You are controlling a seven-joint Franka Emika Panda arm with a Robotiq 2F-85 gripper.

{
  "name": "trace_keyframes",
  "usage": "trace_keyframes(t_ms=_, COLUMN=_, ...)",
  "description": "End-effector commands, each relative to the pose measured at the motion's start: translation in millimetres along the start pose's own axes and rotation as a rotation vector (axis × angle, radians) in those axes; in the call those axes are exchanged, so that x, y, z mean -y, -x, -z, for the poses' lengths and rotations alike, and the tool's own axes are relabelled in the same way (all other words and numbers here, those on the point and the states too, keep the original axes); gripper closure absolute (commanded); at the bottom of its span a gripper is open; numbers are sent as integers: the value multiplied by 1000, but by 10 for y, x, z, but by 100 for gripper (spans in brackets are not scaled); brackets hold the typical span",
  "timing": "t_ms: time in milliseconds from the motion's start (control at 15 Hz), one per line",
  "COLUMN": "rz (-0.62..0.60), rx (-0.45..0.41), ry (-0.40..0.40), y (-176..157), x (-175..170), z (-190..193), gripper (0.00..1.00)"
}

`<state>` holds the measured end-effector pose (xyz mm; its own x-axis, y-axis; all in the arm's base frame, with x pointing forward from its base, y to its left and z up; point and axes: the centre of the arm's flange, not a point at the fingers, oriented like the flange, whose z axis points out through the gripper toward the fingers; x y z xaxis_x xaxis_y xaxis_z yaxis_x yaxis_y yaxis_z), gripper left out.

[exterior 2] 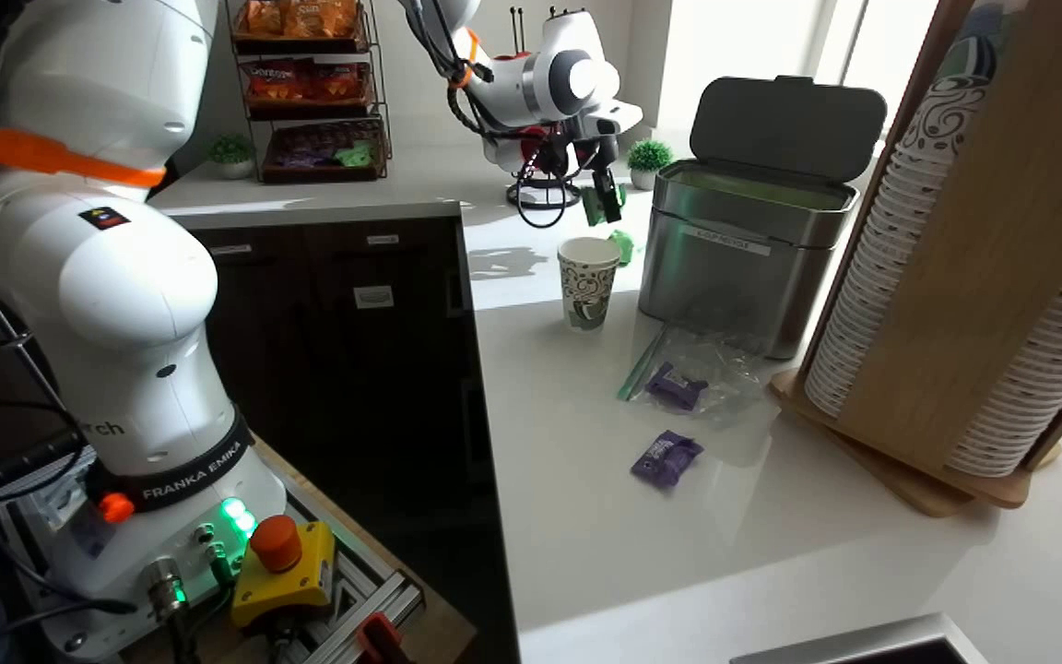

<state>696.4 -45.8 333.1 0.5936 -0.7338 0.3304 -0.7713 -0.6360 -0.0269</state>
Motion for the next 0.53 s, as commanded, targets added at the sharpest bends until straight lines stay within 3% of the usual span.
trace_keyframes(t_ms=0, rz=28, rx=17, ry=12, y=124, x=-415, z=319, gripper=100)
trace_keyframes(t_ms=467, rz=50, rx=-6, ry=38, y=87, x=-1068, z=704, gripper=100)
